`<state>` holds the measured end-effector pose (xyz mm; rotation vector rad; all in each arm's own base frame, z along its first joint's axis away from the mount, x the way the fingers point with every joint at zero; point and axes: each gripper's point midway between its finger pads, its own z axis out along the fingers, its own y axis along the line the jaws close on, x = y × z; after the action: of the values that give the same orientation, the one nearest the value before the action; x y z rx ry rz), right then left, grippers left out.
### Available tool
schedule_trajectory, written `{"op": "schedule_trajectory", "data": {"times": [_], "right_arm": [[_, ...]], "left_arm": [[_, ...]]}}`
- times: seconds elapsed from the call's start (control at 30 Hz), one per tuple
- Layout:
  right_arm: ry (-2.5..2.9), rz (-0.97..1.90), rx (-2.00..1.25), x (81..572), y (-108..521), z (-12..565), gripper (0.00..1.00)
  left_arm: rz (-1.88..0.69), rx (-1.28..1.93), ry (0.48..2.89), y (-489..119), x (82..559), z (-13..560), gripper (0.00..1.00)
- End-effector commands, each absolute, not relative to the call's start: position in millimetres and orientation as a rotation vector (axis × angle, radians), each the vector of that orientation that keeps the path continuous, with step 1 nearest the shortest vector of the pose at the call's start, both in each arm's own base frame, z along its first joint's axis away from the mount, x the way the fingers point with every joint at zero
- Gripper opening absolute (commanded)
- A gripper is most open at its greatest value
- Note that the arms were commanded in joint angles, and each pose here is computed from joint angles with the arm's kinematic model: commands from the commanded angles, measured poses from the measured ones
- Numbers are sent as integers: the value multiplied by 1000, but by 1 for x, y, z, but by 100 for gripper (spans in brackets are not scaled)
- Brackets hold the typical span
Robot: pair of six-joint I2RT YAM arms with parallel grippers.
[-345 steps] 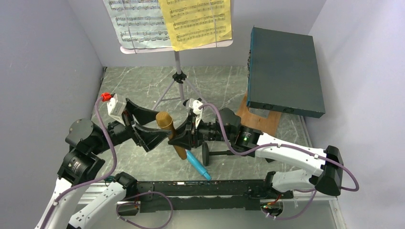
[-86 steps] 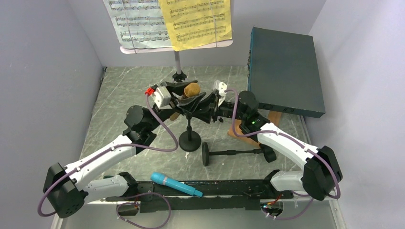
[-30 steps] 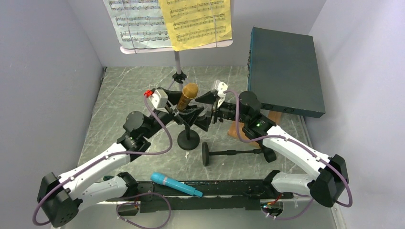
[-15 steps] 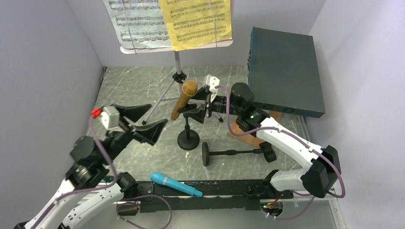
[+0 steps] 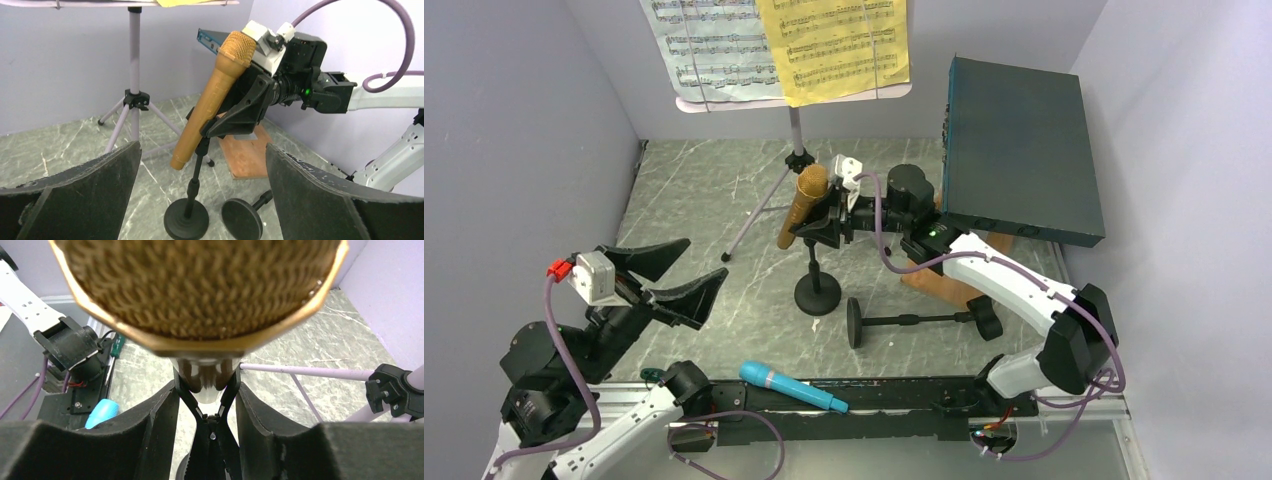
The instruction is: Set up the instrument practice props
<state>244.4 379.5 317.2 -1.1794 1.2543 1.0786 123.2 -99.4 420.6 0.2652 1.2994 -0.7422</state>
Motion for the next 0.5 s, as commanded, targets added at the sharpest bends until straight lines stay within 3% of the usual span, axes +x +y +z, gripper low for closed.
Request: {"op": "schedule_trajectory", "data": {"times": [0.0, 0.17, 0.47], "right_arm": [[1127, 1052, -1137, 245, 390, 356, 37], [1056, 1014, -1029, 256, 394, 385, 27], [954, 981, -920, 287, 415, 418, 26]], "left_arm": [[-727, 281, 1300, -92, 116, 422, 99], [-730, 271, 1297, -89, 114, 420, 100], [-719, 246, 1298, -78, 108, 421, 99]]}}
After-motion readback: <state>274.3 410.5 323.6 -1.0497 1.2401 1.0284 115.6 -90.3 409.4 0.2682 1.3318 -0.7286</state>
